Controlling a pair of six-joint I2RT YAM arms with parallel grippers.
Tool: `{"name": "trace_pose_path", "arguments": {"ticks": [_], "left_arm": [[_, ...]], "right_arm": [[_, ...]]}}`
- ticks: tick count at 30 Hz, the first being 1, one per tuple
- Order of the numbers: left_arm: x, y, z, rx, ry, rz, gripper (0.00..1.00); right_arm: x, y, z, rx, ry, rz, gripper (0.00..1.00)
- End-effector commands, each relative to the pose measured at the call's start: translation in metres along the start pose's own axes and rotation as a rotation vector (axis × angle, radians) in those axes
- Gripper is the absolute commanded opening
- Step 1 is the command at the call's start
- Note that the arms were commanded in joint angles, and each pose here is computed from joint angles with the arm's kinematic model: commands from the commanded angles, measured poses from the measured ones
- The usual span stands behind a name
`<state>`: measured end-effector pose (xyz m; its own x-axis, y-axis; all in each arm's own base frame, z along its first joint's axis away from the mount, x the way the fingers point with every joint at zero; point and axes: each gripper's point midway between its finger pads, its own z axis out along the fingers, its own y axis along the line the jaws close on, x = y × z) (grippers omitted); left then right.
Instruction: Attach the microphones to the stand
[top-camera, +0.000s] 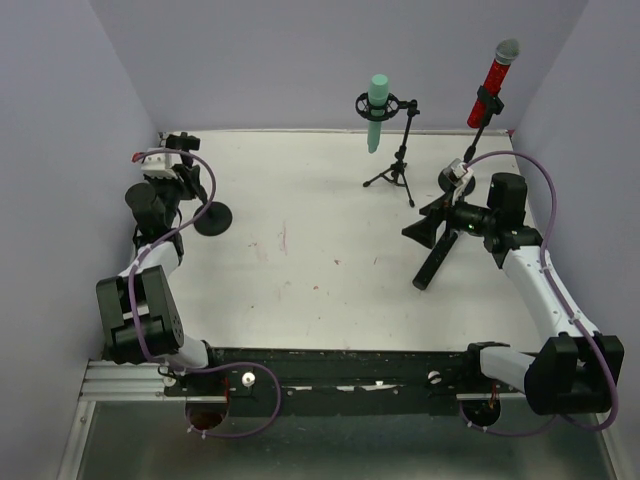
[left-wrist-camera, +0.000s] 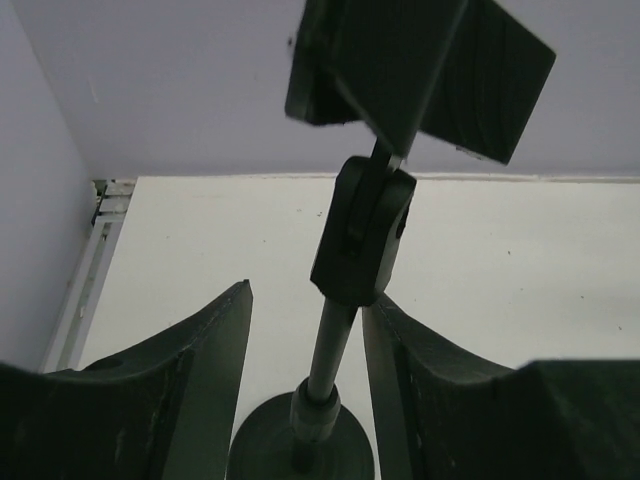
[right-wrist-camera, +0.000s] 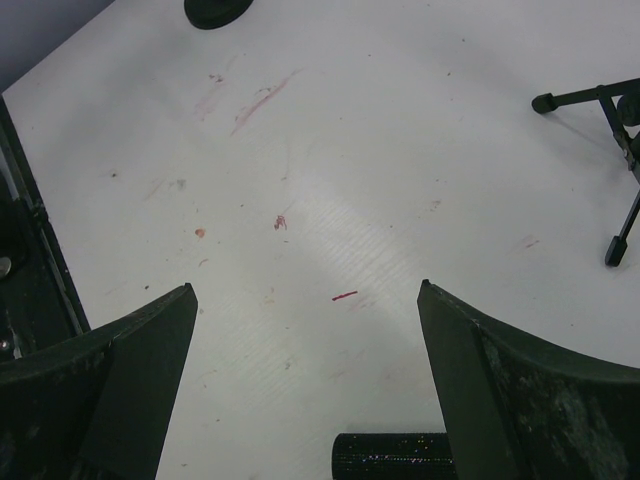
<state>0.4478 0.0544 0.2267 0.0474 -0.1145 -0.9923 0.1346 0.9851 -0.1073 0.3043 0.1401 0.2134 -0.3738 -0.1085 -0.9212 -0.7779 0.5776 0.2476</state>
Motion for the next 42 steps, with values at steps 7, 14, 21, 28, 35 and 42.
{"name": "trace_pose_path", "arguments": {"ticks": [7,14,21,28,35,42], "left_arm": [[-0.015,-0.012,0.022,0.067,-0.04,0.05,0.35],[-0.021,-0.021,0.017,0.1,-0.057,0.089,0.0],[-0.052,-0.096,-0.003,0.36,-0.113,0.104,0.0],[-0.073,-0.247,-0.052,0.805,-0.127,0.085,0.0],[-0.066,-0.356,-0.104,1.12,-0.092,0.029,0.0],[-0.043,-0.41,-0.106,1.151,-0.095,0.051,0.0]], "right_arm": [[-0.002,-0.002,-0.001,-0.001,0.008,-0.005,1.0],[-0.002,-0.002,-0.002,0.004,0.009,-0.009,1.0],[-0.003,-0.003,-0.002,0.012,0.011,-0.022,1.0],[0.0,-0.003,-0.003,0.009,0.016,-0.04,1.0],[0.0,-0.006,-0.004,0.029,0.018,-0.064,1.0],[0.001,-0.008,-0.004,0.041,0.022,-0.065,1.0]]}}
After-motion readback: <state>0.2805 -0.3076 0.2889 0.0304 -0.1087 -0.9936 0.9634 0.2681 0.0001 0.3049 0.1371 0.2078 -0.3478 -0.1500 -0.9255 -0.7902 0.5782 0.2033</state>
